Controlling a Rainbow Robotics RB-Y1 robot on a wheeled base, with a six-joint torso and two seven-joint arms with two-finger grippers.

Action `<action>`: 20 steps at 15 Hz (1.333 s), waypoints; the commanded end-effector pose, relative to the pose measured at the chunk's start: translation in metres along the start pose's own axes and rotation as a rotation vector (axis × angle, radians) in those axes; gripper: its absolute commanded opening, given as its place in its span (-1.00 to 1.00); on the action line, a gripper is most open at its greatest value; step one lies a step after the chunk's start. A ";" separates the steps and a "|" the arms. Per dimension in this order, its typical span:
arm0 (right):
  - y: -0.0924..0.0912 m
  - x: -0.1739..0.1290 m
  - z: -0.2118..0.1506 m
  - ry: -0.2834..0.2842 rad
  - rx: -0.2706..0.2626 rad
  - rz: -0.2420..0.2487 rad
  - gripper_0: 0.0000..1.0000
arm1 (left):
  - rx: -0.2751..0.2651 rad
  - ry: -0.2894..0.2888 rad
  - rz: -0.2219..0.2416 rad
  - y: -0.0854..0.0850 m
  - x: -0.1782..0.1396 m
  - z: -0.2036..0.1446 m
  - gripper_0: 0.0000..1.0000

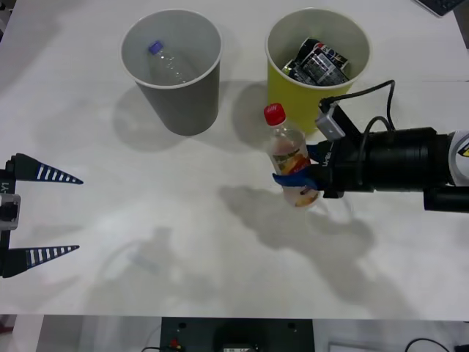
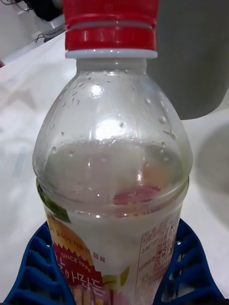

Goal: Put the can into the green bin and the plastic bottle into the gray bin

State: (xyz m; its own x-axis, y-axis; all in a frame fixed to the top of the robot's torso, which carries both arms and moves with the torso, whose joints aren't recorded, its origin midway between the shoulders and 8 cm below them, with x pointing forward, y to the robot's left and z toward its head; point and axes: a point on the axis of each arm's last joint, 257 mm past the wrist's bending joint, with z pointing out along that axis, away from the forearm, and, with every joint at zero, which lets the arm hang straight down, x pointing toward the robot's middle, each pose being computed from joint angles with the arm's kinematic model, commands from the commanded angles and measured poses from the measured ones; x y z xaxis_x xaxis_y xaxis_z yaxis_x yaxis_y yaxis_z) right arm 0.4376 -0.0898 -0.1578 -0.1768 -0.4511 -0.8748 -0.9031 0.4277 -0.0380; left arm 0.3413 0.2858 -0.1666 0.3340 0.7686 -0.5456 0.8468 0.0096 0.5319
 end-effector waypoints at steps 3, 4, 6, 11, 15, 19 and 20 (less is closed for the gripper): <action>0.008 -0.024 -0.022 0.139 0.012 0.074 -1.00 | 0.000 0.000 0.000 0.000 0.000 0.000 0.96; 0.009 -0.031 -0.024 0.157 0.008 0.092 -1.00 | 0.000 0.000 0.000 0.000 0.000 0.000 0.96; 0.010 -0.045 -0.028 0.190 0.006 0.100 -1.00 | 0.000 0.000 0.000 0.000 0.000 0.000 0.96; 0.007 -0.089 -0.041 0.245 -0.012 0.011 -1.00 | 0.000 0.000 0.000 0.000 0.000 0.000 0.96; 0.001 -0.133 -0.037 0.288 -0.012 -0.067 -1.00 | 0.000 0.000 0.000 0.000 0.000 0.000 0.96; -0.009 -0.175 -0.012 0.308 0.006 -0.104 -1.00 | 0.000 0.000 0.000 0.000 0.000 0.000 0.95; -0.012 -0.187 -0.003 0.300 0.007 -0.095 -1.00 | 0.000 0.000 0.000 0.000 0.000 0.000 0.96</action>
State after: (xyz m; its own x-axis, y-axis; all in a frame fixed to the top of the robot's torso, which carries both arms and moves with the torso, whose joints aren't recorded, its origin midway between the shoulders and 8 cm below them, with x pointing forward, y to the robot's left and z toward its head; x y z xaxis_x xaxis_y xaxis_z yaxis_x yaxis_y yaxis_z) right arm 0.4749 -0.0213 0.0034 -0.1969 -0.7051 -0.6812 -0.9199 0.3733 -0.1205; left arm 0.3413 0.2858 -0.1666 0.3340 0.7686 -0.5456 0.8468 0.0096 0.5319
